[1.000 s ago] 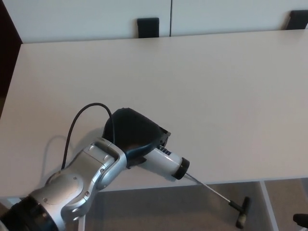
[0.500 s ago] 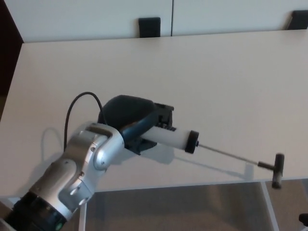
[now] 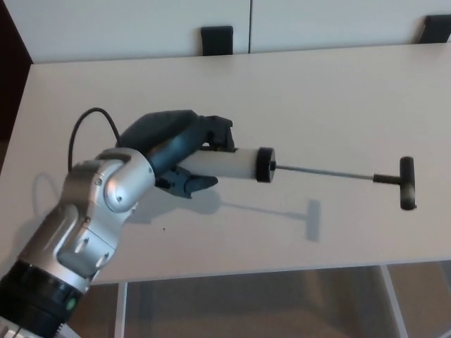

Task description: The robot walks towards a desk on which an air pump is kept in the middle. It lifts it up and holds it with its left hand and uses its right hand to compress it by pushing its handle inwards.

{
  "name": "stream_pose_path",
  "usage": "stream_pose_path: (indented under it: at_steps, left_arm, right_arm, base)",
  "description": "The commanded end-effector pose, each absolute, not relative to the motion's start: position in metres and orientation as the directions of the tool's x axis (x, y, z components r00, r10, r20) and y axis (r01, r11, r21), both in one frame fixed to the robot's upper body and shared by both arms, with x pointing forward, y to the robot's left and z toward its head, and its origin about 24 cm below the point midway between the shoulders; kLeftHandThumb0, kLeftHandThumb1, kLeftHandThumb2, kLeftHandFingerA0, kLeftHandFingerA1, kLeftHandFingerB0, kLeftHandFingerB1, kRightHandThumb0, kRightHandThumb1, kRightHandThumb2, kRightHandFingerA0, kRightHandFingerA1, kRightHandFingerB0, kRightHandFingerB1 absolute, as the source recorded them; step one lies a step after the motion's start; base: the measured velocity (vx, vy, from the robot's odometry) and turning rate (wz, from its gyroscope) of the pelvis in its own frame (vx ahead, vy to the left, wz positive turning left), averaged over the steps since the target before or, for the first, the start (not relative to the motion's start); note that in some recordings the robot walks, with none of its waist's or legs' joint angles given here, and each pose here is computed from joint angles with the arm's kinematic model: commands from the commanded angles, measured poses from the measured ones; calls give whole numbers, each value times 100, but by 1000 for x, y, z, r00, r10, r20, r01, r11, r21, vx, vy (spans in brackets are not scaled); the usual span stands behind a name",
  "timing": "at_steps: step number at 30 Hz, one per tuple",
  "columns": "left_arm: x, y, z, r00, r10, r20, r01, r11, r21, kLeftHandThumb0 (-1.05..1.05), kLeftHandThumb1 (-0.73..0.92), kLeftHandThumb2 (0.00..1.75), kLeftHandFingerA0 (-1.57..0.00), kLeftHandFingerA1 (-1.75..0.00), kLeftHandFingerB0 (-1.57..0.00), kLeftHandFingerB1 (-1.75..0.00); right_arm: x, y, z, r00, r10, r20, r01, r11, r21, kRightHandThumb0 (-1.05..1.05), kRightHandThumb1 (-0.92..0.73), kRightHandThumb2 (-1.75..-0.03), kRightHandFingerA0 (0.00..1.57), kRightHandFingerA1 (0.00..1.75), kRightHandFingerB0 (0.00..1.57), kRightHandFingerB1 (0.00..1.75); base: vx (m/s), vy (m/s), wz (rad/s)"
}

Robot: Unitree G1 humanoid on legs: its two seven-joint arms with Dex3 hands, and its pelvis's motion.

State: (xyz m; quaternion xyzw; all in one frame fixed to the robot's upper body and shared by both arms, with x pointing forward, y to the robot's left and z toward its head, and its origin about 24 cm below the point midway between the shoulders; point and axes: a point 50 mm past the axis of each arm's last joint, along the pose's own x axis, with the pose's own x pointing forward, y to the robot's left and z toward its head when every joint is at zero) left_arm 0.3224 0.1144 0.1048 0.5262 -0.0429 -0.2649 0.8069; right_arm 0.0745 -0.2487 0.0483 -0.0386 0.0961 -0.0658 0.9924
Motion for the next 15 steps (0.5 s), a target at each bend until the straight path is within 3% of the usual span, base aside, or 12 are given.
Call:
stream_pose_path:
  at_steps: [1,2,3,7,8,9,10,15]
  left_arm:
    - [334,152,126,817,-465,-341,553,462,694,-9,77,77,-88,-162,-71,-135]
    - [334,152,126,817,-465,-341,553,462,694,-9,77,77,-88,-162,-71,-135]
    - [333,154,127,817,-465,-342,551,453,701,-9,79,73,-88,-162,-70,-134]
    - [333,156,127,815,-466,-344,553,447,703,-9,79,72,-87,-162,-68,-134]
    - [333,155,127,814,-468,-344,554,446,703,-7,75,72,-93,-163,-71,-133]
    - [333,155,127,813,-470,-344,555,446,702,-7,75,72,-93,-163,-71,-133]
    - [333,155,128,814,-469,-343,552,438,709,-9,78,74,-87,-162,-68,-134]
    - [333,155,129,813,-471,-341,549,428,718,-7,78,75,-90,-159,-71,-133]
  right_arm:
    - [62,-225,194,800,-121,588,226,968,-108,-67,-81,-65,20,28,18,27]
    - [62,-225,194,800,-121,588,226,968,-108,-67,-81,-65,20,28,18,27]
    - [73,-228,213,707,-77,703,265,951,-162,-71,-65,-101,4,35,5,33]
    - [97,-237,233,612,-36,790,307,931,-196,-77,-68,-103,5,40,4,35]
    - [105,-238,237,603,-36,797,318,927,-199,-79,-74,-76,11,27,10,24]
    - [110,-239,240,598,-37,801,326,924,-200,-79,-74,-76,11,27,10,24]
    - [123,-242,243,605,-49,795,312,933,-180,-72,-67,-104,4,31,4,31]
    - [168,-249,246,658,-123,743,292,951,-102,-80,-66,-100,5,36,8,30]
  base:
    - [0,0,0]
    - [0,0,0]
    - [0,0,0]
    - [0,0,0]
    - [0,0,0]
    - [0,0,0]
    - [0,0,0]
    - [0,0,0]
